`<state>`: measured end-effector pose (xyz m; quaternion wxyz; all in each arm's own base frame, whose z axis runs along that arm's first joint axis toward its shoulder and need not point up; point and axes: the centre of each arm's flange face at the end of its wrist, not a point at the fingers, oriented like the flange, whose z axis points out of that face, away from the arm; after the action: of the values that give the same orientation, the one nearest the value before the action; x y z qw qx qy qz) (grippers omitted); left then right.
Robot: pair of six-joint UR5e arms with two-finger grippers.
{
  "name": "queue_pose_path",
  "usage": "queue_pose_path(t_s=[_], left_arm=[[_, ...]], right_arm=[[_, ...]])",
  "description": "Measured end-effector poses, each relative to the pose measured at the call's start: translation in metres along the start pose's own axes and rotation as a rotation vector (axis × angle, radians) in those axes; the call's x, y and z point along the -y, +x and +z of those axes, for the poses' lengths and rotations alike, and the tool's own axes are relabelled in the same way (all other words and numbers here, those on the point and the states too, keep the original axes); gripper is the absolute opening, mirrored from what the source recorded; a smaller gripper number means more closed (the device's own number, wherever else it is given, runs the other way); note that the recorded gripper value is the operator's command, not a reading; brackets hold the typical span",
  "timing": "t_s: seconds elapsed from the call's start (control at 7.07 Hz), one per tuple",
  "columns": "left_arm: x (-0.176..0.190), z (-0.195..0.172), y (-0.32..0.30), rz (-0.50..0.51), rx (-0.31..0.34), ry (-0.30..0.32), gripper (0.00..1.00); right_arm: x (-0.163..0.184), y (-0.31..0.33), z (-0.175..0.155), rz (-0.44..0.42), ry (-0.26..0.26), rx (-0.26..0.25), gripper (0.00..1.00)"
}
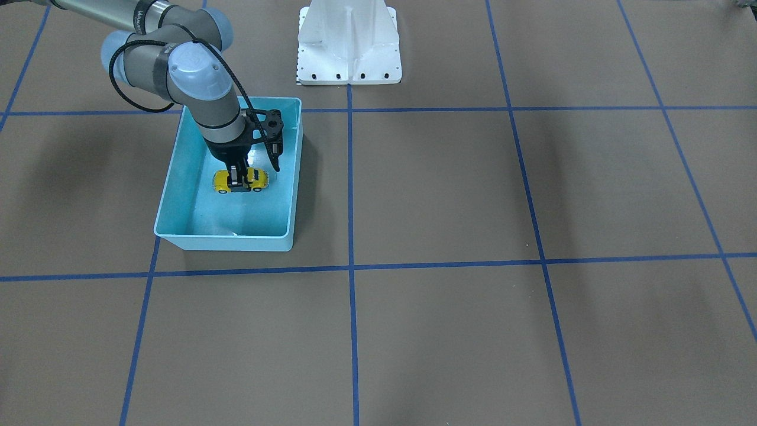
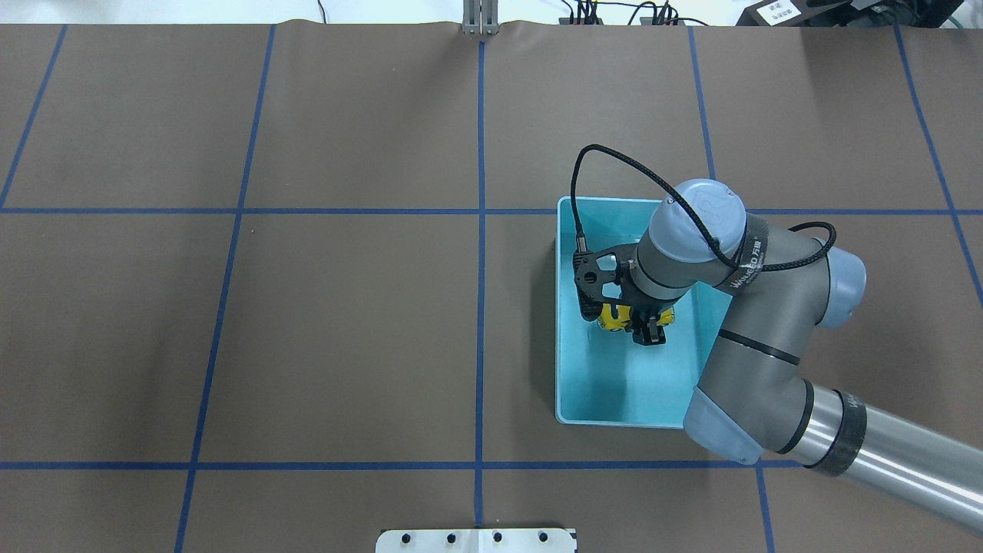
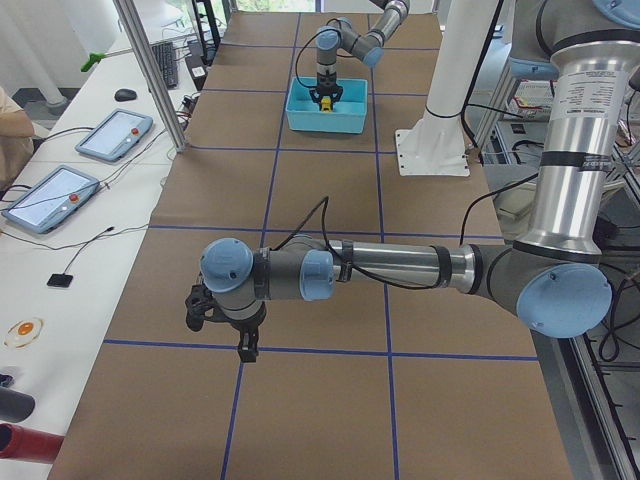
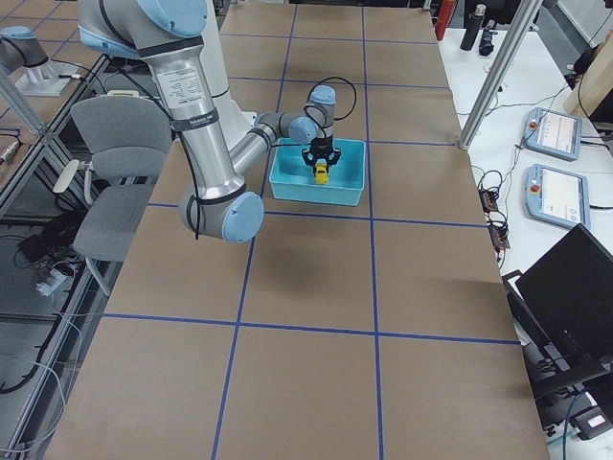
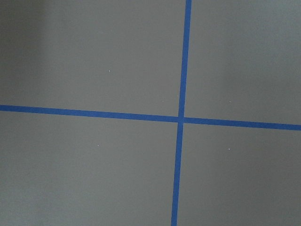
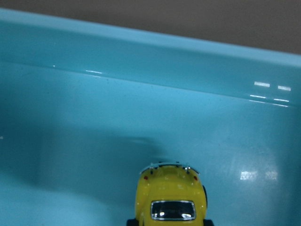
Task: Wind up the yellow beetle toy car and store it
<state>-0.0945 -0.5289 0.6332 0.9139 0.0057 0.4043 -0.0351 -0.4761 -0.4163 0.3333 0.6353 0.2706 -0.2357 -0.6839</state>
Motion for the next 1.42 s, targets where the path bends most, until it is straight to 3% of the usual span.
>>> queue_pose_path(t_s=[0.42, 0.57, 0.85, 1.13, 1.42], left_arm=[[0.0, 0.002, -0.001, -0.002, 0.0, -0.003, 1.0], [-0.001, 0.003, -0.002, -0.003, -0.001, -0.004, 1.0], [-0.002, 0.003, -0.001, -0.005, -0.018, -0.005, 1.0], [-0.003, 0.003, 0.0, -0.004, -0.026, -0.005, 1.0], [-0.003, 0.003, 0.0, -0.004, -0.027, -0.005, 1.0]], right_arm=[[0.001, -0.001, -0.003, 0.013, 0.018, -0.005, 1.0], [0.003, 0.001, -0.018, 0.012, 0.042, -0.016, 1.0], [-0.014, 0.017, -0.081, 0.062, 0.116, -0.061, 1.0], [-0.057, 0.033, -0.166, 0.297, 0.155, -0.117, 1.0], [-0.153, 0.069, -0.229, 0.643, 0.169, -0.159, 1.0]])
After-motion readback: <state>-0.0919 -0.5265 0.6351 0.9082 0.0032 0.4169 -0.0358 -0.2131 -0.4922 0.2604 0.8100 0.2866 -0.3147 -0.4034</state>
